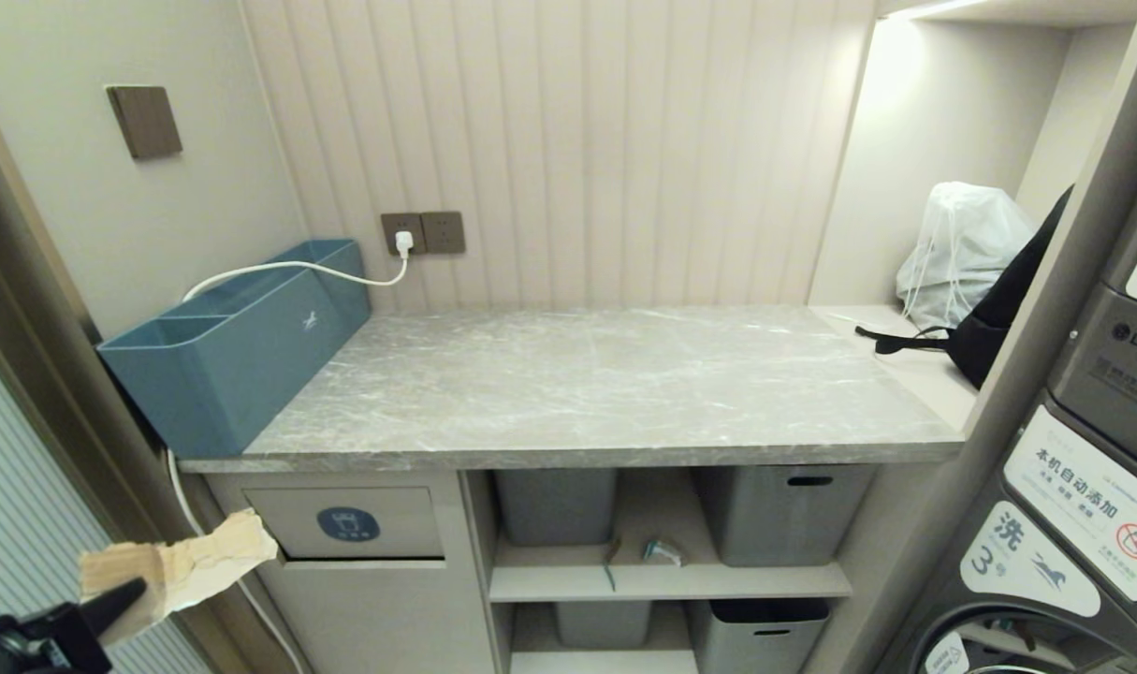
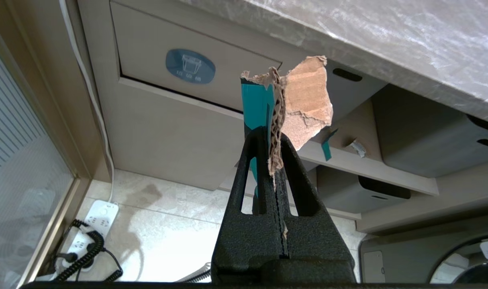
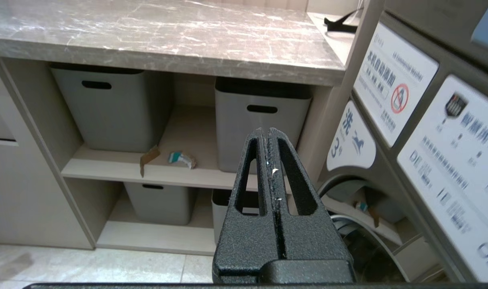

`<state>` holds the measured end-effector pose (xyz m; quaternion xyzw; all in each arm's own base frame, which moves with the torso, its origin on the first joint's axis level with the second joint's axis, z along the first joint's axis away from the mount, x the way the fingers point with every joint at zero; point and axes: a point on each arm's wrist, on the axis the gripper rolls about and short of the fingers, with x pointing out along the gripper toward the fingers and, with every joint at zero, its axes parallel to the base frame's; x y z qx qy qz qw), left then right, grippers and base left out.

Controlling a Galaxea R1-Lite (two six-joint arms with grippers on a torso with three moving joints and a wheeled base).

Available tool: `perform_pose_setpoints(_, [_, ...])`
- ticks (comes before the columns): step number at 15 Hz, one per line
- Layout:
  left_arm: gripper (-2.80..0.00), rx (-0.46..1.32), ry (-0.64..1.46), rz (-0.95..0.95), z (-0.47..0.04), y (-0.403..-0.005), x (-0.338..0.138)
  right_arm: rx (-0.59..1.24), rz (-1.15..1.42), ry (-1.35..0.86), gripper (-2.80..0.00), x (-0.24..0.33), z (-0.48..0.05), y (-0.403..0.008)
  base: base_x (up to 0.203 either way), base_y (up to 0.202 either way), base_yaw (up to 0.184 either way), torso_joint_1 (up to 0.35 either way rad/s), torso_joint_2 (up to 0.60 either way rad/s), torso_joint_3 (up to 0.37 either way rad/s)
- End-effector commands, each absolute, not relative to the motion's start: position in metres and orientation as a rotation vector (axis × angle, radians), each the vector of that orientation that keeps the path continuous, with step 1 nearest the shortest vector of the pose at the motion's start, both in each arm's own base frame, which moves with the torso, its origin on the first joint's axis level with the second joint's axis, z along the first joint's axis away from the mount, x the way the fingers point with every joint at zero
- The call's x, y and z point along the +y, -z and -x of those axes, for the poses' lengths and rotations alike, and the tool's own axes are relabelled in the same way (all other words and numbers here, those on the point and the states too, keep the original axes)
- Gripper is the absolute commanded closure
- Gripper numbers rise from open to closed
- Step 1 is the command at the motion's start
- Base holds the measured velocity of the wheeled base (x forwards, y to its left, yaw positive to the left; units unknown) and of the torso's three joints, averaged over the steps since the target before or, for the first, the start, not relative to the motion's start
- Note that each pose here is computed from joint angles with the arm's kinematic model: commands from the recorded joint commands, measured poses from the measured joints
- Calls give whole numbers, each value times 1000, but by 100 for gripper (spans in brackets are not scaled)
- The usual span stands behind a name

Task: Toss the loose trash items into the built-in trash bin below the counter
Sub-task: Put the garbage in the trash can

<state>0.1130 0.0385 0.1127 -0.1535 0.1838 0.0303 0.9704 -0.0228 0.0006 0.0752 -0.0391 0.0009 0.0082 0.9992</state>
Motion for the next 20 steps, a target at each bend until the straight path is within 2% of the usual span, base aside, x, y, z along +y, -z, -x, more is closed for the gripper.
perform_pose_setpoints(1, [0, 374, -60, 313, -115, -113, 39, 4, 78, -17, 0, 1, 23, -75, 0, 0, 0, -203, 437, 222])
perform_pose_setpoints(4, [0, 373, -47, 320, -117, -114, 40, 4, 80, -17, 0, 1, 23, -75, 0, 0, 0, -241, 530, 285])
perform_pose_setpoints(6, [0, 378, 23, 408, -118, -114, 38, 5, 80, -18, 0, 1, 23, -75, 0, 0, 0, -244, 545, 293])
perform_pose_setpoints(11, [0, 336, 1, 1034, -126, -132, 41, 5, 90, -22, 0, 1, 23, -75, 0, 0, 0, -240, 535, 291])
perform_pose_setpoints(15, [0, 323, -167, 1344, -138, -129, 48, 4, 90, -20, 0, 1, 23, -75, 0, 0, 0, -216, 507, 286])
perform_pose_setpoints(20, [0, 335, -267, 1445, -160, -122, 58, 4, 90, -22, 0, 1, 23, -75, 0, 0, 0, -199, 482, 281])
